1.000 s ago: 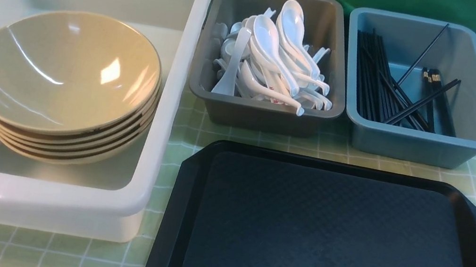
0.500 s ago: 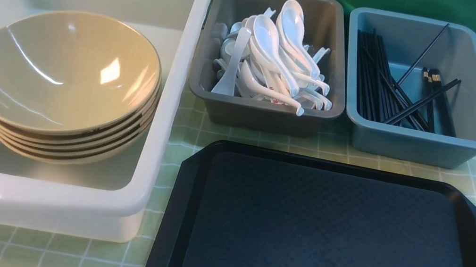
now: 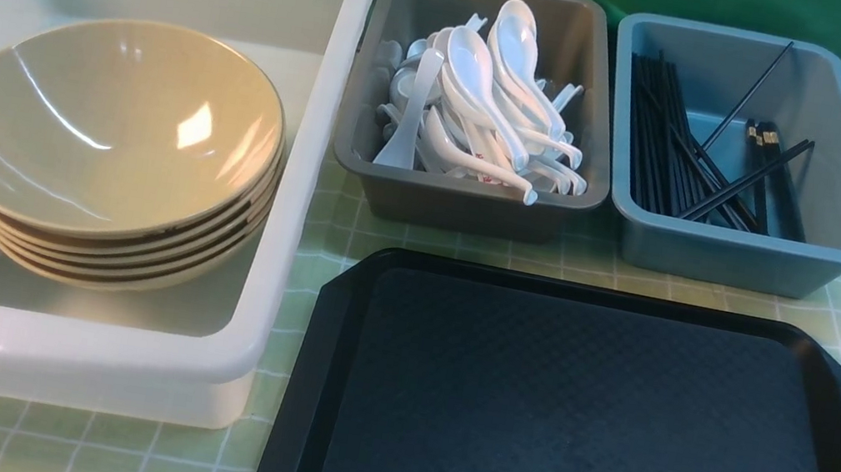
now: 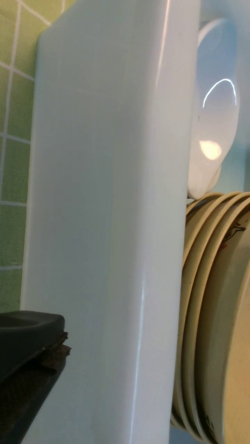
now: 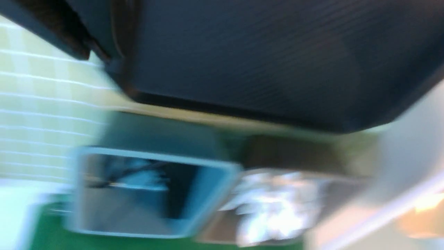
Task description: On green table put chopsticks spoon bowls plates into blue grey white boxes.
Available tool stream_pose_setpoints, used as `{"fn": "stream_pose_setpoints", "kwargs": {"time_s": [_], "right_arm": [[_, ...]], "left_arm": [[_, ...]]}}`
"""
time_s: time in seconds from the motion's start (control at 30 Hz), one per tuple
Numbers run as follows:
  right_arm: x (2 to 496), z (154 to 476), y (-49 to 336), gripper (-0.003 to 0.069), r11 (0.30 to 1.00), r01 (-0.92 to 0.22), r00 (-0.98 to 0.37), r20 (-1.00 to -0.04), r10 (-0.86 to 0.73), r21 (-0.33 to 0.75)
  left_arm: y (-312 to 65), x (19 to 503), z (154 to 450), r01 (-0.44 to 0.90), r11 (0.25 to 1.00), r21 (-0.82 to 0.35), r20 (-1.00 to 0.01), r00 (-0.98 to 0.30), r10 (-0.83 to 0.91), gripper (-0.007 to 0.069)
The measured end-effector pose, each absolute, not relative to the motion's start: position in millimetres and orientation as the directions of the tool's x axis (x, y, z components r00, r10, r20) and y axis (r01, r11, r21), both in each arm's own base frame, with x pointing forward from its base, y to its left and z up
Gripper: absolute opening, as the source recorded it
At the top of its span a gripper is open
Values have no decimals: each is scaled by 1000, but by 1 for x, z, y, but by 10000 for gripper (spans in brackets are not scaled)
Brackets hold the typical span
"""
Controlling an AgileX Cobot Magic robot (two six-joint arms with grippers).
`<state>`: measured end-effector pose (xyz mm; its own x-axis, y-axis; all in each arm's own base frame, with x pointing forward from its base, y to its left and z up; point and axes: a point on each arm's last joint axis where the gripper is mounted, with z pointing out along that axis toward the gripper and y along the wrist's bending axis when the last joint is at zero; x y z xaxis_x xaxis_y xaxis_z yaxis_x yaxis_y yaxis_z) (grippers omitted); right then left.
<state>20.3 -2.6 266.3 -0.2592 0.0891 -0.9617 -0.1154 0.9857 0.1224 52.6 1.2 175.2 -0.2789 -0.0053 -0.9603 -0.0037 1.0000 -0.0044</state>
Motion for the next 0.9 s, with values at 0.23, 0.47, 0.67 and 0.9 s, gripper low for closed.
{"fn": "stream_pose_setpoints", "kwargs": {"time_s": [0.23,0.47,0.67,0.9], "right_arm": [[19,267,-8,89,987,127,-228,-965,130,102],[28,255,1,99,991,37,-230,-967,-113,-125],[44,190,-2,103,992,45,-374,-923,-94,-119],[50,174,-5,107,989,65,-345,-933,-103,-134]], "left_arm": [[1,53,175,-3,1000,-5,-961,-277,-6,-1],[1,53,175,-3,1000,-5,-961,-277,-6,-1],[1,53,175,-3,1000,-6,-961,-277,-7,-1],[1,53,175,-3,1000,-7,-961,-277,-8,-1]]}}
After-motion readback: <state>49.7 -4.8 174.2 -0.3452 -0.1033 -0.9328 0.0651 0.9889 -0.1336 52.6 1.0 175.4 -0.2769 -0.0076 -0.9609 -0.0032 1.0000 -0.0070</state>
